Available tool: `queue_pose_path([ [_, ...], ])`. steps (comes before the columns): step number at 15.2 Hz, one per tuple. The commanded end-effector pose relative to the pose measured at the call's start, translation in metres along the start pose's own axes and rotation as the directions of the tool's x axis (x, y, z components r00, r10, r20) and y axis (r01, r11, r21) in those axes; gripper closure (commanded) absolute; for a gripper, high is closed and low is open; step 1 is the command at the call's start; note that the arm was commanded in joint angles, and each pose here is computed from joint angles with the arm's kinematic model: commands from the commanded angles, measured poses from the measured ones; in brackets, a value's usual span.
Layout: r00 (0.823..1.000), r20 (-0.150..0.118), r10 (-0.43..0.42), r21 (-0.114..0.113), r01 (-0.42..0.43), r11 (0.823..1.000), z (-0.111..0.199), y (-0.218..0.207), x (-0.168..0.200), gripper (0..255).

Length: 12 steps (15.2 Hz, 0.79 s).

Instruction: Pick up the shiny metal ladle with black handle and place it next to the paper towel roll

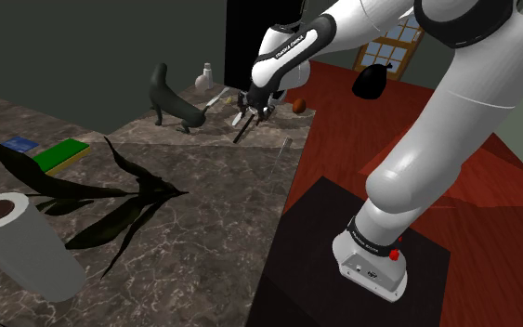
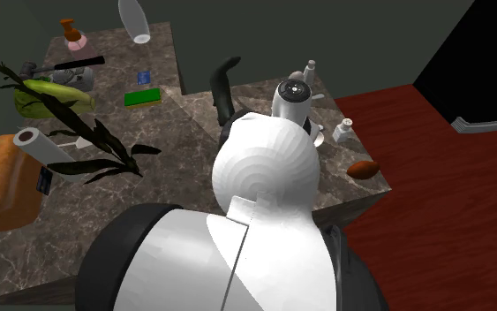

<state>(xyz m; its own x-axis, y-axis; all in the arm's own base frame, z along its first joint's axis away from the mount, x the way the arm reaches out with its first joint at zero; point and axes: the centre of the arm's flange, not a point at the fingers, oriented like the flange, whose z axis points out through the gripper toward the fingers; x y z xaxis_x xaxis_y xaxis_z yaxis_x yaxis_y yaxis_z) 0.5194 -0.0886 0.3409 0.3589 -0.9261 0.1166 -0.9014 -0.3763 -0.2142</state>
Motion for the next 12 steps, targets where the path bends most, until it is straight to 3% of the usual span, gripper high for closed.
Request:
queue_pose_path([
  [1,1.000,0.000,0.000,0.000,0.000,1.000,0.000,0.000,0.000,255],
  [9,1.000,0.000,0.000,0.000,0.000,1.000,0.000,0.000,0.000,255],
  [12,1.000,0.000,0.000,0.000,0.000,1.000,-0.015,-0.003,0.002,255],
])
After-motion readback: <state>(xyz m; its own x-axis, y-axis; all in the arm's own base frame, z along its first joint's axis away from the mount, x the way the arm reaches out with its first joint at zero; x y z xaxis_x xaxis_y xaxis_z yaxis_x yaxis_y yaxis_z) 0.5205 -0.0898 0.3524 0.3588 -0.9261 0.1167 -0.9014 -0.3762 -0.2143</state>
